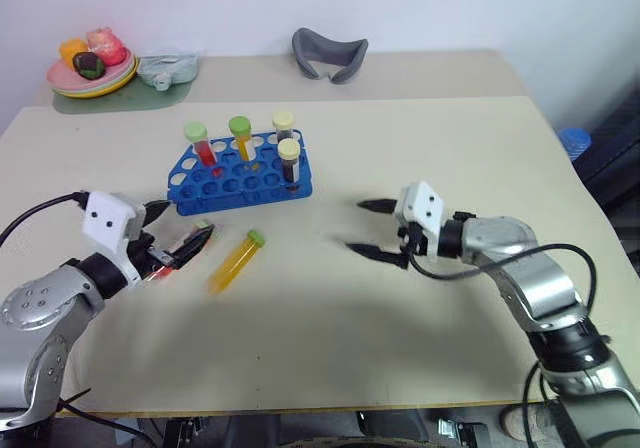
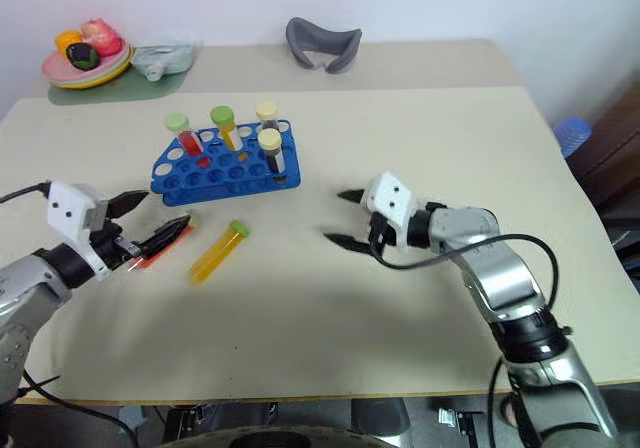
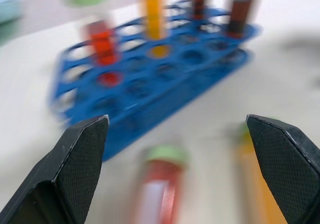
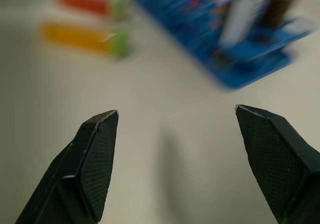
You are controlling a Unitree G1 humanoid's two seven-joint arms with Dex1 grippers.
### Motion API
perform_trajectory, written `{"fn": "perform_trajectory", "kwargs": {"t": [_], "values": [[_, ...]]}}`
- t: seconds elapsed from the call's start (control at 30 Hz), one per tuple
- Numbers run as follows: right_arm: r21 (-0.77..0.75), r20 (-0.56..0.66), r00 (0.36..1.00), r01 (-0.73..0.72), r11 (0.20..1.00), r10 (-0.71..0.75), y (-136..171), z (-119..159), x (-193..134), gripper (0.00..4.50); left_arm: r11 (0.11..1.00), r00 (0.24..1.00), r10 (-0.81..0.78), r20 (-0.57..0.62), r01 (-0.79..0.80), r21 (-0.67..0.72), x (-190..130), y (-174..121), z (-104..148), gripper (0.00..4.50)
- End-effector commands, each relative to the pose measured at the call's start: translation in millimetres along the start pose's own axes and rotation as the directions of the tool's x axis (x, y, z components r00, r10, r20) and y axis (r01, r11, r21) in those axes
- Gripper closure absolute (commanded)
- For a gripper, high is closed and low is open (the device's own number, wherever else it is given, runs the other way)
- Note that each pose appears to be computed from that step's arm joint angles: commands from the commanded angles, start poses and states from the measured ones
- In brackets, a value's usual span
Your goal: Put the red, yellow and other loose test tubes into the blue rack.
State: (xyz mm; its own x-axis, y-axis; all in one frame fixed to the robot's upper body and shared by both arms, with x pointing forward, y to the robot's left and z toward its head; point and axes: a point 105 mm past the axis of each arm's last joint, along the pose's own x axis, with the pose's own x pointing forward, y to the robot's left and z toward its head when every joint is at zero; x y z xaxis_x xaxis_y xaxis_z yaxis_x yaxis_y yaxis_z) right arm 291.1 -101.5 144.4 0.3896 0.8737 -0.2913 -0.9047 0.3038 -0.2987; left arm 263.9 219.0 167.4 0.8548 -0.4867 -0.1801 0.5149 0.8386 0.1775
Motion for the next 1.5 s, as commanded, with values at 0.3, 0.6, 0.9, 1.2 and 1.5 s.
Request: {"fn": "perform_trajectory", "kwargs": {"t": [0.3,0.6,0.9,1.2,1.5], "values": [[-0.081,0.029,0.999,-0.017,0.997,0.020,4,24,-13,0.71,0.989,0.939,-0.066,-0.338,0.105,0.100,19,-20,8,0.00],[-0.093,-0.014,0.998,-0.056,0.994,0.055,12,24,-26,0.71,0.973,0.785,-0.219,-0.580,0.220,-0.069,36,-46,2,0.00],[-0.068,-0.057,0.996,-0.067,0.995,0.063,23,20,-39,0.71,0.966,0.723,-0.221,-0.655,0.255,-0.044,58,-63,-12,0.00],[-0.052,-0.069,0.997,-0.032,0.998,0.029,27,16,-43,0.71,0.977,0.692,-0.153,-0.706,0.211,-0.005,78,-62,-21,0.00],[-0.041,-0.067,0.998,-0.022,0.999,0.019,32,13,-41,0.71,0.980,0.662,-0.129,-0.739,0.199,0.007,79,-60,-28,0.00]]}}
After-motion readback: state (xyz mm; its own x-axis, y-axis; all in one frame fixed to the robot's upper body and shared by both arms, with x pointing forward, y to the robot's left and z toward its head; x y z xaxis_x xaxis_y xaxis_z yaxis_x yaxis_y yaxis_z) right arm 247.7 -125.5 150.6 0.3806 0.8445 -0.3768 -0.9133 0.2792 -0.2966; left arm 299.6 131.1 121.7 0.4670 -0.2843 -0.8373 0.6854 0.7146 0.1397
